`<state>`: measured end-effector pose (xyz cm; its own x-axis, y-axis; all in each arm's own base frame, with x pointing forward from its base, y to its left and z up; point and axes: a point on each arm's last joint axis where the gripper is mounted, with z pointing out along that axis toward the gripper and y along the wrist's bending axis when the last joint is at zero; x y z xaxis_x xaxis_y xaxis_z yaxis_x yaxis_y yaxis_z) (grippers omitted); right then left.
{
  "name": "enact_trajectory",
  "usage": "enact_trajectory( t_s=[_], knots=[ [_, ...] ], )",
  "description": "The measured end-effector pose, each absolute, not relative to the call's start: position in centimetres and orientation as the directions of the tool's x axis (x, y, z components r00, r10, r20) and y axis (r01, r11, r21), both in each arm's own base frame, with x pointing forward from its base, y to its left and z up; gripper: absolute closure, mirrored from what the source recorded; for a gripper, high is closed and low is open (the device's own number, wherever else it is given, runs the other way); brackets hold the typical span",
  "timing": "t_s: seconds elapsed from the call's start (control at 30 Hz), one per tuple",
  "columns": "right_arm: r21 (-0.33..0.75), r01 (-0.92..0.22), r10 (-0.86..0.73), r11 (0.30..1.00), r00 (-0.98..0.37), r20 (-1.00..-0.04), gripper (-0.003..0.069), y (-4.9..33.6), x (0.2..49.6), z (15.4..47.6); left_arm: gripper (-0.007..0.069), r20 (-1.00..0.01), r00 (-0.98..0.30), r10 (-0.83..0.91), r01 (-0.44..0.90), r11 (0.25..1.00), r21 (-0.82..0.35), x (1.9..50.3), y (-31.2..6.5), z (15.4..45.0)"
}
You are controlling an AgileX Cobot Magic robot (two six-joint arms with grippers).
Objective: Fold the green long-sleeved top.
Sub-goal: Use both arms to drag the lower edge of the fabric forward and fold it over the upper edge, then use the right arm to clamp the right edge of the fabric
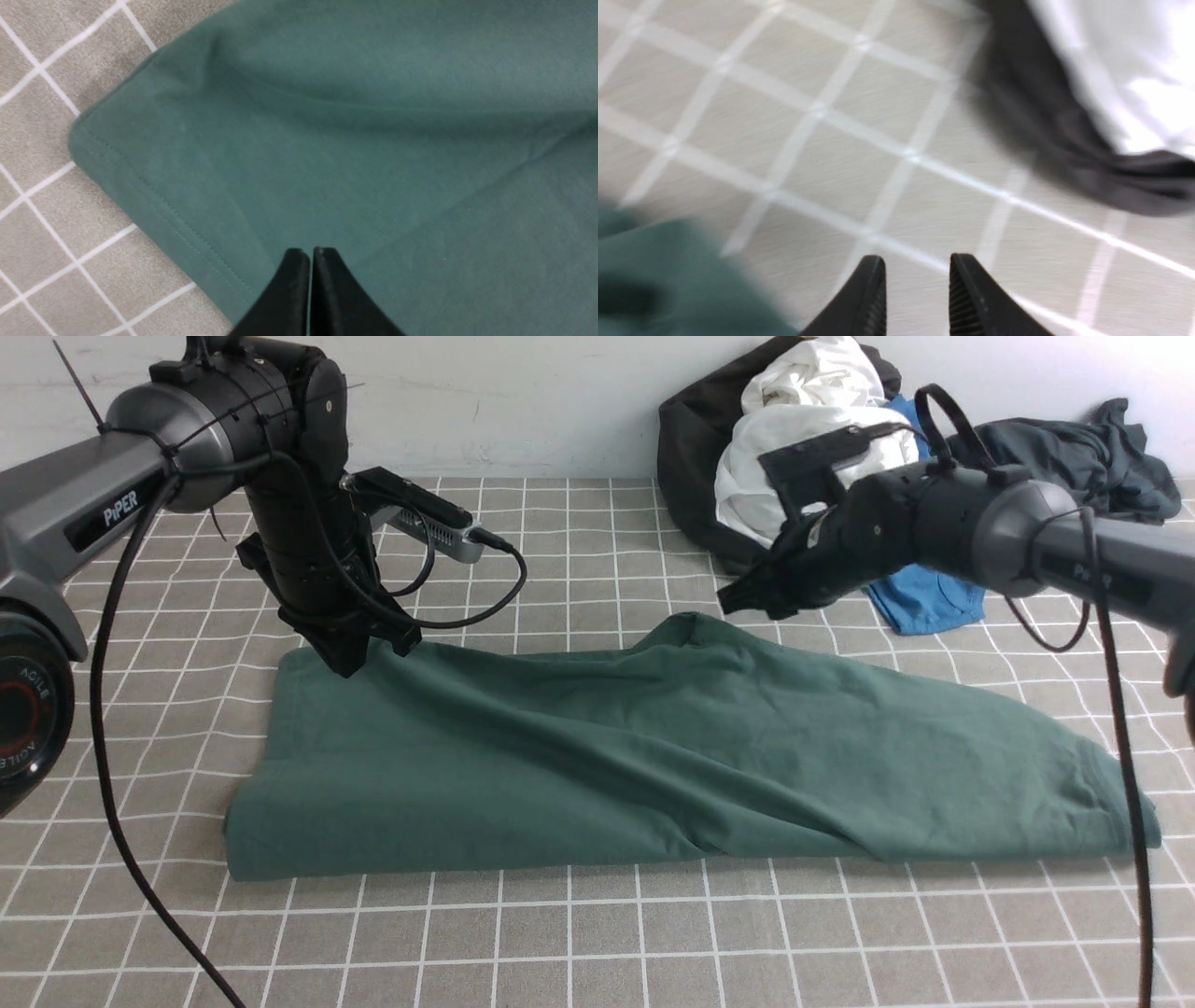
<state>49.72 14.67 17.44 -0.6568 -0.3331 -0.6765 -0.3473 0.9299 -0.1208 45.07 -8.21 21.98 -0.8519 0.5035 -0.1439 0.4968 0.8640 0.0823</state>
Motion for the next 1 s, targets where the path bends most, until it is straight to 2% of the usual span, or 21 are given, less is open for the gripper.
enact_trajectory(
  t_s=[0.03,0.17,0.23,0.3,0.33,0.37,0.43,0.53,0.63,0.8,0.9,1.0],
  knots=[
    [-0.127,-0.302,-0.307,0.945,-0.681,-0.665,0.0467,13.4,49.9,17.7,0.0633,-0.144,-0.852,0.504,0.497,0.864,0.082,45.1,-8.2,22.0],
    [-0.164,-0.253,-0.3,0.953,-0.728,-0.617,0.0467,11.5,49.2,19.8,0.0633,-0.145,-0.852,0.503,0.496,0.864,0.081,45.1,-8.2,22.0],
    [-0.207,-0.234,-0.312,0.95,-0.757,-0.575,0.0467,10.1,47.7,23.3,0.0633,-0.158,-0.852,0.498,0.494,0.867,0.07,45.0,-8.3,22.4],
    [-0.216,-0.22,-0.305,0.951,-0.765,-0.567,0.0467,9.4,46.8,25.5,0.0633,-0.167,-0.853,0.494,0.492,0.869,0.058,44.7,-8.4,22.8],
    [-0.22,-0.199,-0.291,0.955,-0.769,-0.569,0.0467,8.4,45.9,27.6,0.0633,-0.178,-0.855,0.488,0.489,0.871,0.042,44.1,-8.5,23.4],
    [-0.218,-0.195,-0.286,0.956,-0.776,-0.562,0.0467,8.3,45.7,27.8,0.0633,-0.179,-0.855,0.487,0.488,0.872,0.039,44.0,-8.5,23.5],
    [-0.189,-0.144,-0.228,0.971,-0.787,-0.573,0.0467,6.0,43.5,30.8,0.0633,-0.177,-0.858,0.483,0.487,0.873,0.023,42.5,-8.3,24.5],
    [-0.127,-0.106,-0.16,0.986,-0.805,-0.571,0.0467,3.9,41.4,31.7,0.0633,-0.144,-0.864,0.482,0.486,0.874,0.007,40.8,-8.0,24.4],
    [-0.068,-0.071,-0.097,0.995,-0.829,-0.551,0.0467,2.0,39.6,30.9,0.0633,-0.099,-0.87,0.483,0.486,0.874,-0.009,39.4,-7.8,23.6],
    [0.047,0.052,0.067,0.998,-0.889,-0.453,0.0442,-2.2,36.7,25.9,0.0633,-0.041,-0.88,0.473,0.475,0.876,-0.078,37.5,-7.9,22.2],
    [0.075,0.122,0.142,0.99,-0.904,-0.404,0.0389,-4.4,36.3,23.4,0.0633,-0.048,-0.88,0.472,0.475,0.873,-0.115,37.3,-8.2,22.1],
    [0.087,0.151,0.172,0.985,-0.917,-0.359,0.0302,-5.3,36.9,20.9,0.0633,-0.066,-0.873,0.483,0.487,0.86,-0.153,37.3,-8.6,22.1]
  ],
)
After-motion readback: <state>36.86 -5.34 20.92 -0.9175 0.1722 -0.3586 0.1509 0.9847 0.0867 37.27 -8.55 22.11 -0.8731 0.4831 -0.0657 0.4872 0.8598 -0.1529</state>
